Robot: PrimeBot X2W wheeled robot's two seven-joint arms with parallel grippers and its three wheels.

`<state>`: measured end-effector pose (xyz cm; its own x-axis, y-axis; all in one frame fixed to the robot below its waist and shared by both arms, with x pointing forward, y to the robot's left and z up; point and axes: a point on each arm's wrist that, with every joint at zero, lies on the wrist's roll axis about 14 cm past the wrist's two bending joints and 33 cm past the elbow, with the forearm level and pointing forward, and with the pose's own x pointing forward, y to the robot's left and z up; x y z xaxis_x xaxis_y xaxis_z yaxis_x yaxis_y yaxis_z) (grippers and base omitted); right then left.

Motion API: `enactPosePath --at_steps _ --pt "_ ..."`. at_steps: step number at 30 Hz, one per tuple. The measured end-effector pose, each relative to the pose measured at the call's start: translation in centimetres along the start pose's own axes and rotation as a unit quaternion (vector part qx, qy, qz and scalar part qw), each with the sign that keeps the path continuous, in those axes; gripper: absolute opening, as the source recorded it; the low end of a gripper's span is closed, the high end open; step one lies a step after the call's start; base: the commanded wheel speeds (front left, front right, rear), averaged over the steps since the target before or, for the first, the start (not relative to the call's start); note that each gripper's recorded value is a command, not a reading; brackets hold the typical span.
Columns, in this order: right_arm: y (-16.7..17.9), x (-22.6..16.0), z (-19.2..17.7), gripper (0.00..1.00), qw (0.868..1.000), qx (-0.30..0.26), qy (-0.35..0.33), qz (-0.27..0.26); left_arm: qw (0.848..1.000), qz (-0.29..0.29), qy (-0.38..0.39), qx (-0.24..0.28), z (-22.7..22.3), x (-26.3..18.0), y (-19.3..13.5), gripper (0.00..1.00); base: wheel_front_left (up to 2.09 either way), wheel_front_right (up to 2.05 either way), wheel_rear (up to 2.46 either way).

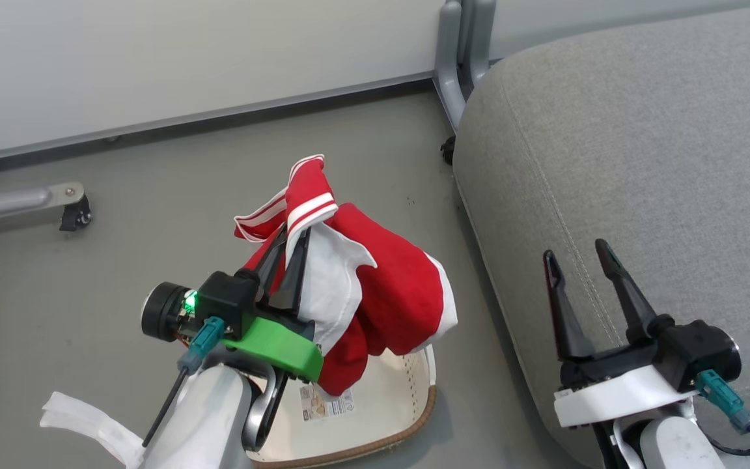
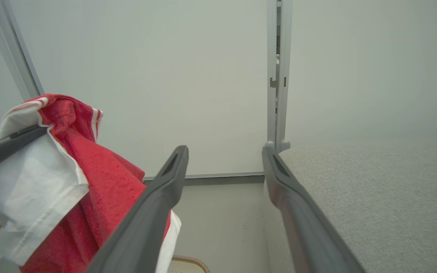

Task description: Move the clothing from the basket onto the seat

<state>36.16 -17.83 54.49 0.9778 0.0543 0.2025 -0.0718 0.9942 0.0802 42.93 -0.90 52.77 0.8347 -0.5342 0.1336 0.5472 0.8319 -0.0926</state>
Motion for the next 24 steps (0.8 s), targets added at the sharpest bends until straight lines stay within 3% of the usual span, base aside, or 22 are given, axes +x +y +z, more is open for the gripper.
enactPosePath --at_steps 8,24 --pt "4.7 -0.4 1.0 1.00 0.997 0.011 -0.014 0.068 0.997 -0.036 -0.068 0.006 5.0 -0.6 -2.1 0.00 0.00 0.00 0.00" --pt "10.7 0.0 -0.1 1.00 0.983 0.020 0.003 0.182 0.989 -0.114 -0.094 -0.007 6.7 -0.4 -6.8 0.00 0.00 0.00 0.00"
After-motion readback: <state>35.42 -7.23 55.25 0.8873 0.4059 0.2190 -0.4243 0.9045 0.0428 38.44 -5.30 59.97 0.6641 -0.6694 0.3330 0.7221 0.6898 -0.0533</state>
